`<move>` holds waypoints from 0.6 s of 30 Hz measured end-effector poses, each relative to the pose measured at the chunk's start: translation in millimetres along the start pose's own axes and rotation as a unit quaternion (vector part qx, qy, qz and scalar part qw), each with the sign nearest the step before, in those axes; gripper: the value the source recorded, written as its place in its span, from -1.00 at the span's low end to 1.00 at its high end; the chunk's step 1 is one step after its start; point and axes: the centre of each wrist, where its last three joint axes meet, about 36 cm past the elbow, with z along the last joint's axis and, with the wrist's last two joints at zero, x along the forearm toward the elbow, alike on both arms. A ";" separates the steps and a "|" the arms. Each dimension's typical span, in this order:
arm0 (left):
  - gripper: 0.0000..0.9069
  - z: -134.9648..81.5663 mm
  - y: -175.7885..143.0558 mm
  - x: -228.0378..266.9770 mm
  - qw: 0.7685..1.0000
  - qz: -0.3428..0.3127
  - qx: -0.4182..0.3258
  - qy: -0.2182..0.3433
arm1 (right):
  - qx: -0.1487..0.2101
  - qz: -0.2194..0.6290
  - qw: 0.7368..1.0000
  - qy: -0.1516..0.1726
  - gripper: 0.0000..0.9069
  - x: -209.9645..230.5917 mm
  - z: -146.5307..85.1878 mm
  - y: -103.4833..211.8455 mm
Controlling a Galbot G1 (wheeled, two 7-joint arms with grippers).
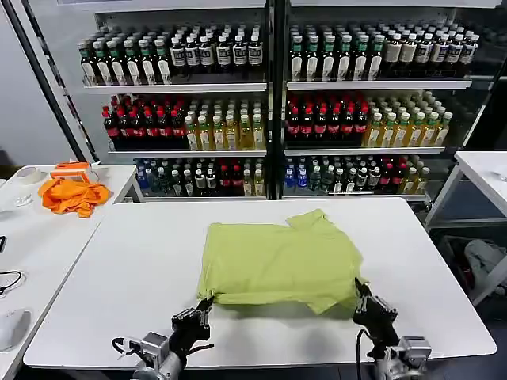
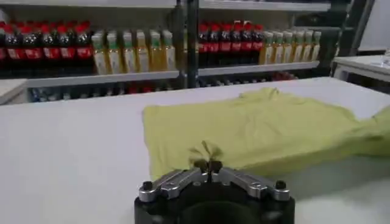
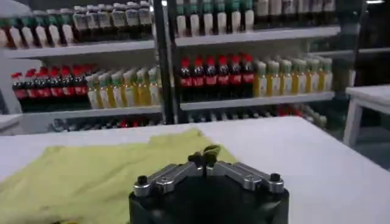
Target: Fold and organize the clothes.
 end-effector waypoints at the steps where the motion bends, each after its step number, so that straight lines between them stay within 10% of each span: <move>1: -0.96 0.3 1.0 -2.7 1.000 0.000 -0.002 0.000 | 0.006 -0.002 1.000 0.000 -1.00 -5.8 0.4 -0.6; 12: -0.93 4.5 12.6 -39.9 1.000 -0.010 -0.026 0.000 | 0.045 -0.007 0.999 0.007 -1.00 -49.5 12.7 2.1; 18: -0.47 5.4 16.8 -58.5 0.999 -0.018 -0.032 -0.001 | 0.058 -0.002 0.998 0.022 -0.98 -60.6 23.3 5.0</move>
